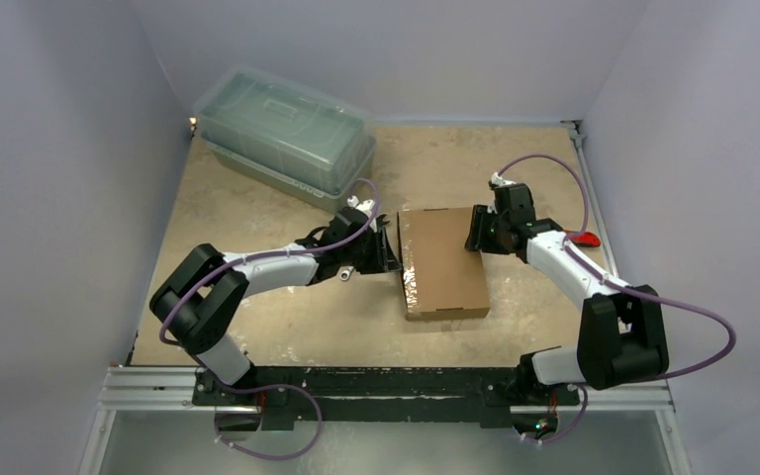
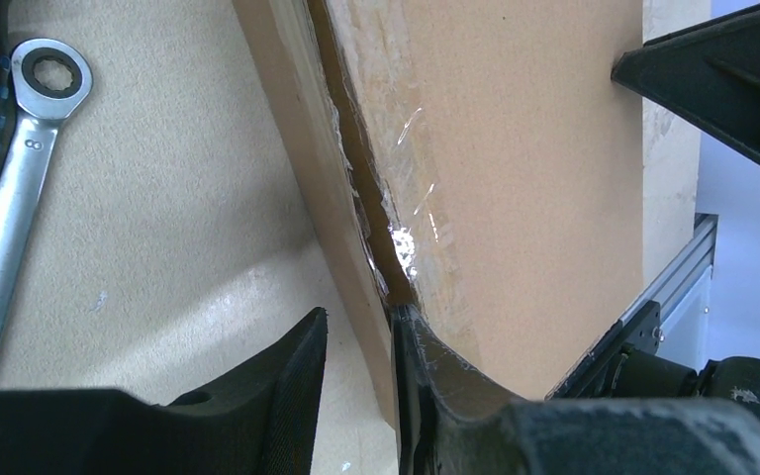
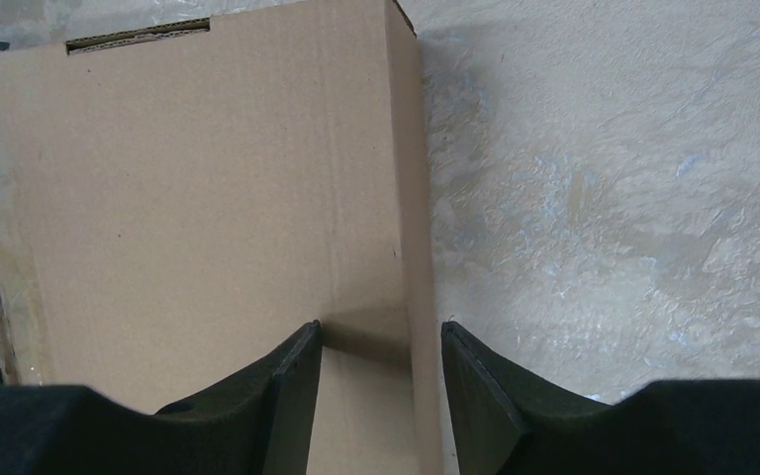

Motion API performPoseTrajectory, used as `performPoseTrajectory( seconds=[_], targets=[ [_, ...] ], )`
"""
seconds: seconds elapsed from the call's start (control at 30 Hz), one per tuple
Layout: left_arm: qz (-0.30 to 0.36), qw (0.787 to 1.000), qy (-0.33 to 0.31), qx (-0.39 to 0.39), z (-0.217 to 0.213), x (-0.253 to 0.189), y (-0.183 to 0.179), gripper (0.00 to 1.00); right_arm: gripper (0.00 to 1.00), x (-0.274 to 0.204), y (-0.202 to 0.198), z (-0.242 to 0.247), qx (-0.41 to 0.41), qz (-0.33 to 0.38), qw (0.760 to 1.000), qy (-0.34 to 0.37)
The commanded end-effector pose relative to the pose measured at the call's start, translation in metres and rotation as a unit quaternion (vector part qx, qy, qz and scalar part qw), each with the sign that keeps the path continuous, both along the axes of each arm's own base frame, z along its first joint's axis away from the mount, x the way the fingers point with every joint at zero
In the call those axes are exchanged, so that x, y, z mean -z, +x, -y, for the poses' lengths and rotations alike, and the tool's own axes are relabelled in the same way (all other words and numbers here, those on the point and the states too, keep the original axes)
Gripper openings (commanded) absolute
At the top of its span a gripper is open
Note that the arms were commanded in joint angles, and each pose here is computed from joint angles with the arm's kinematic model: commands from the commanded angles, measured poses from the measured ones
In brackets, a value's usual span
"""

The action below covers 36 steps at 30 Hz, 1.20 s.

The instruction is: Unpack the express box

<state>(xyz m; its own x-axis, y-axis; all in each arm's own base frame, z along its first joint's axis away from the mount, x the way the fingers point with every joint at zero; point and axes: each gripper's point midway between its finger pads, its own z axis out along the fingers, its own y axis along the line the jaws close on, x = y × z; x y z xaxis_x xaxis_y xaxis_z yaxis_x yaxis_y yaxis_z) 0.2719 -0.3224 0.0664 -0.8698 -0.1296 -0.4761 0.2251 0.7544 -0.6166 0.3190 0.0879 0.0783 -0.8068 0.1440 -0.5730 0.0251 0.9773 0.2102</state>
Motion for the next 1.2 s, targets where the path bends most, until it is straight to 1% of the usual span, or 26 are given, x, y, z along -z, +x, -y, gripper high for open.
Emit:
performPoseTrajectory(
  seconds=[0.0, 0.23, 0.3, 0.4, 0.47, 0.57, 0.63, 0.77, 0.9, 1.03, 1.17],
  targets=[
    [-0.007, 0.996, 0.086, -0.031, -0.024, 0.023, 0.001, 0.28, 0.5, -0.005, 0.005, 0.0, 0.006, 0.014, 1.0, -0.002],
    [0.001, 0.981, 0.186, -0.062, -0.024, 0.031, 0.005, 0.29, 0.5, -0.005, 0.005, 0.001, 0.008, 0.014, 1.0, -0.007],
    [0.002, 0.978, 0.197, -0.07, -0.027, 0.033, 0.007, 0.28, 0.5, -0.006, 0.005, 0.002, 0.01, 0.015, 1.0, -0.011],
    [0.015, 0.975, 0.211, -0.069, -0.026, 0.03, 0.012, 0.21, 0.5, -0.007, 0.005, 0.002, 0.01, 0.017, 1.0, -0.015],
    [0.022, 0.974, 0.219, -0.062, -0.024, 0.028, 0.016, 0.21, 0.5, -0.007, 0.005, 0.002, 0.011, 0.018, 1.0, -0.016],
    [0.029, 0.976, 0.212, -0.039, -0.013, 0.023, 0.02, 0.18, 0.5, -0.007, 0.005, 0.0, 0.008, 0.018, 1.0, -0.017],
    [0.039, 0.978, 0.202, -0.019, -0.004, 0.012, 0.021, 0.12, 0.5, -0.01, 0.006, -0.001, 0.008, 0.024, 1.0, -0.016],
    [0.073, 0.981, 0.178, -0.001, 0.003, -0.027, 0.026, 0.0, 0.56, -0.02, 0.007, -0.003, 0.003, 0.039, 0.999, -0.013],
    [0.1, 0.981, 0.163, 0.012, 0.005, -0.063, 0.026, 0.0, 0.63, -0.032, 0.009, -0.009, -0.006, 0.059, 0.998, -0.004],
    [0.1, 0.983, 0.155, 0.022, 0.007, -0.086, 0.023, 0.0, 0.73, -0.05, 0.008, -0.015, -0.012, 0.085, 0.996, -0.002],
    [0.119, 0.983, 0.141, 0.01, 0.003, -0.111, 0.023, 0.0, 0.82, -0.062, 0.002, -0.027, -0.024, 0.097, 0.995, -0.003]
  ],
)
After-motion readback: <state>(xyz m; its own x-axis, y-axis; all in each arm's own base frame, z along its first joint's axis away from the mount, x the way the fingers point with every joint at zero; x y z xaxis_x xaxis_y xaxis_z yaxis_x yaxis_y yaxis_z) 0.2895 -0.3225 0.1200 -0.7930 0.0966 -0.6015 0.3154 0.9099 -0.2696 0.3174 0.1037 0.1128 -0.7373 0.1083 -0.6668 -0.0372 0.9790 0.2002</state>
